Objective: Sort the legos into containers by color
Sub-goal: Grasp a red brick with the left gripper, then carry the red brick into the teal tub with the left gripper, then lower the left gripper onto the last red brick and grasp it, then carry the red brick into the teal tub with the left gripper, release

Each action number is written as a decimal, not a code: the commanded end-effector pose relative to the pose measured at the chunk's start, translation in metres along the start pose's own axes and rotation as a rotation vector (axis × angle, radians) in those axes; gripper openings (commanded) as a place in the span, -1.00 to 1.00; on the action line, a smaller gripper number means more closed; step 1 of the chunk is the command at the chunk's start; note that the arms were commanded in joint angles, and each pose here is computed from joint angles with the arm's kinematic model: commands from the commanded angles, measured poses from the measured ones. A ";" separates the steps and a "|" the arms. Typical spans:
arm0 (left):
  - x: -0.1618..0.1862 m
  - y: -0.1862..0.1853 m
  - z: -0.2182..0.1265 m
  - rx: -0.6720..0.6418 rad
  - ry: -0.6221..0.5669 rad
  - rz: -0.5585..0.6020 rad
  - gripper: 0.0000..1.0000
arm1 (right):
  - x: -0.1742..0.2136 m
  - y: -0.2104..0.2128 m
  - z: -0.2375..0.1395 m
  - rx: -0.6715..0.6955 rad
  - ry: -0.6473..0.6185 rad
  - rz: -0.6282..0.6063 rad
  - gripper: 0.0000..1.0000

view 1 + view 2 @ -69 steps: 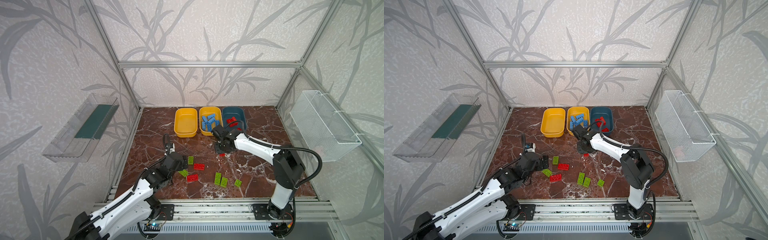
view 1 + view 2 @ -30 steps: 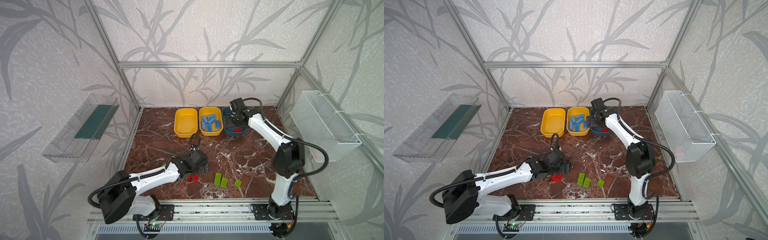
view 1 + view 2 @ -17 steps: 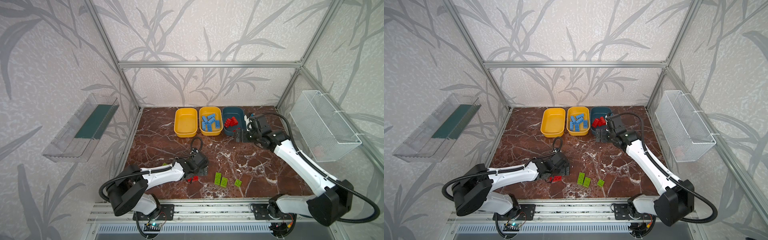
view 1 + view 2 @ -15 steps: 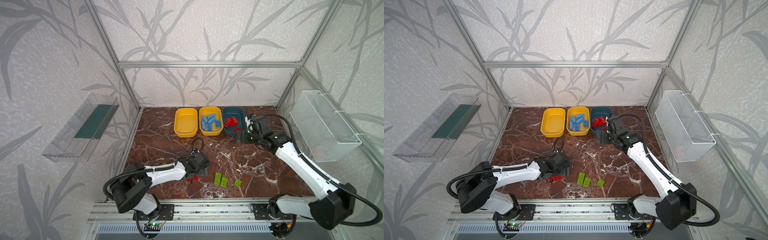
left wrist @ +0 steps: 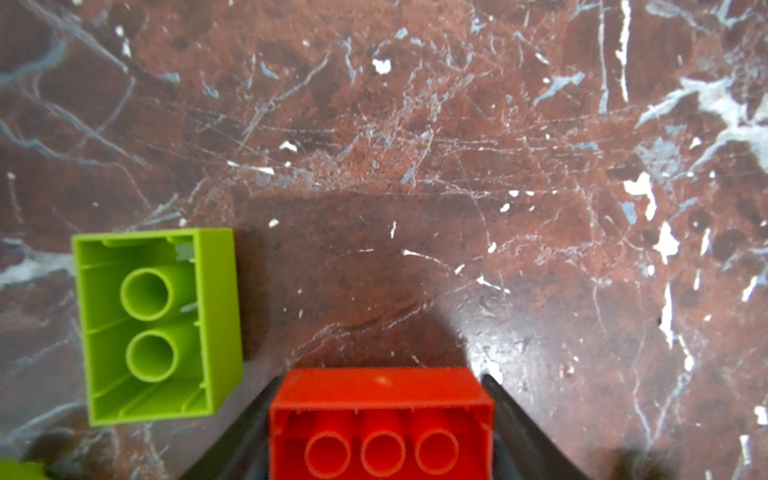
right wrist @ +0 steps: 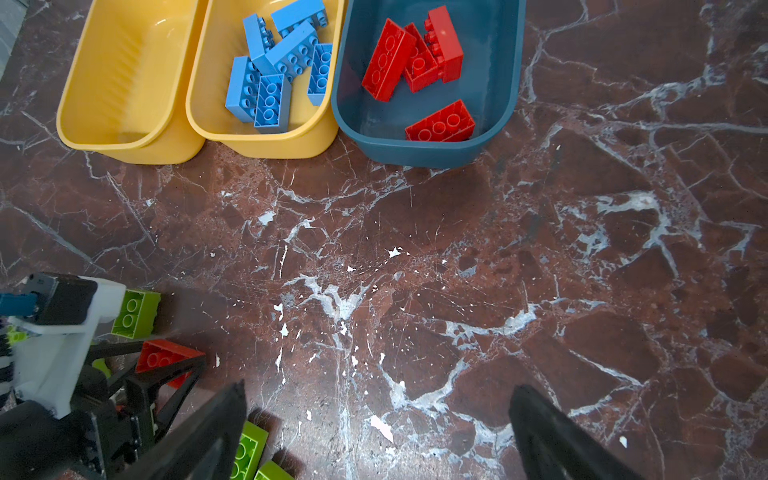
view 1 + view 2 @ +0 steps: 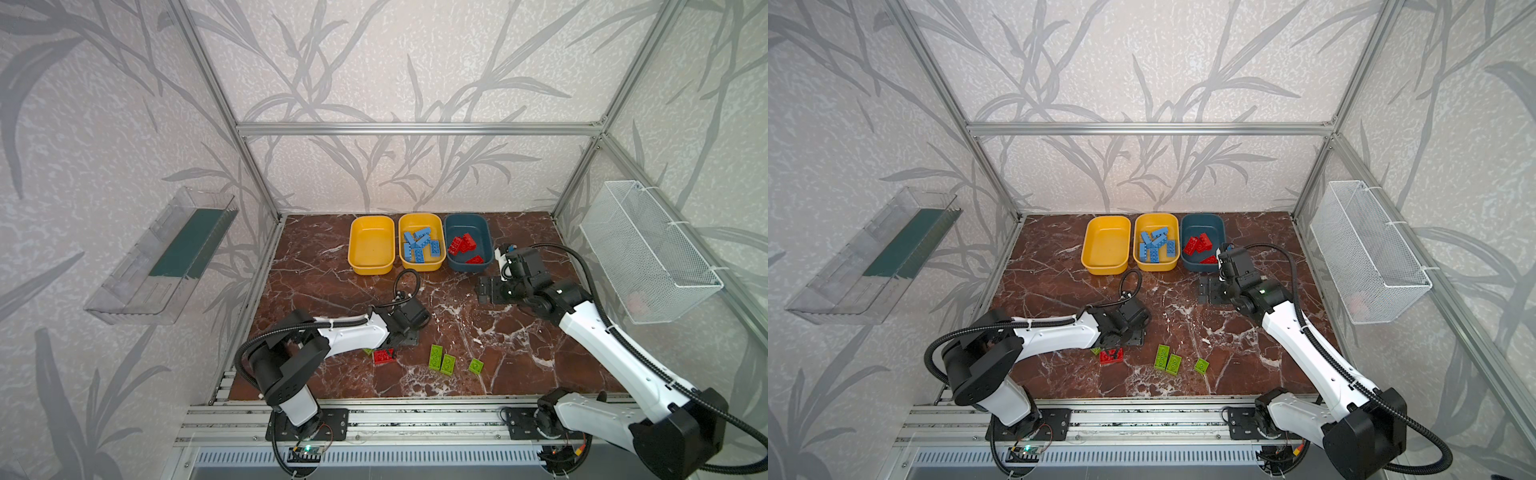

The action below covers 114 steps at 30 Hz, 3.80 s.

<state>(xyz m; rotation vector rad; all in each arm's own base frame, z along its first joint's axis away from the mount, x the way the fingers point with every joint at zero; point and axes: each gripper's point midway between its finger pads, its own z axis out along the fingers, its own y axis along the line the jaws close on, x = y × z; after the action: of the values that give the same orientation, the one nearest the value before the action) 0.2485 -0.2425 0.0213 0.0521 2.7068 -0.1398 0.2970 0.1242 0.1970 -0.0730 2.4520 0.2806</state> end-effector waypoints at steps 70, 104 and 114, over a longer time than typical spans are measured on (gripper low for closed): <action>0.036 0.050 -0.098 0.126 -0.104 -0.246 0.98 | 0.045 0.020 -0.015 -0.056 -0.077 0.007 0.98; 0.068 0.044 -0.032 -0.074 0.096 -0.142 0.02 | 0.052 0.010 -0.030 -0.012 -0.109 -0.021 0.98; 0.047 0.019 -0.043 -0.063 0.110 -0.066 -0.20 | 0.052 0.004 -0.044 -0.006 -0.136 -0.029 0.98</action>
<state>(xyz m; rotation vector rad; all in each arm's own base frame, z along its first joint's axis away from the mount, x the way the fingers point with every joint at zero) 0.1841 -0.2159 0.0242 -0.0974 2.8321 -0.0933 0.2343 0.1273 0.1967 -0.0805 2.3203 0.3076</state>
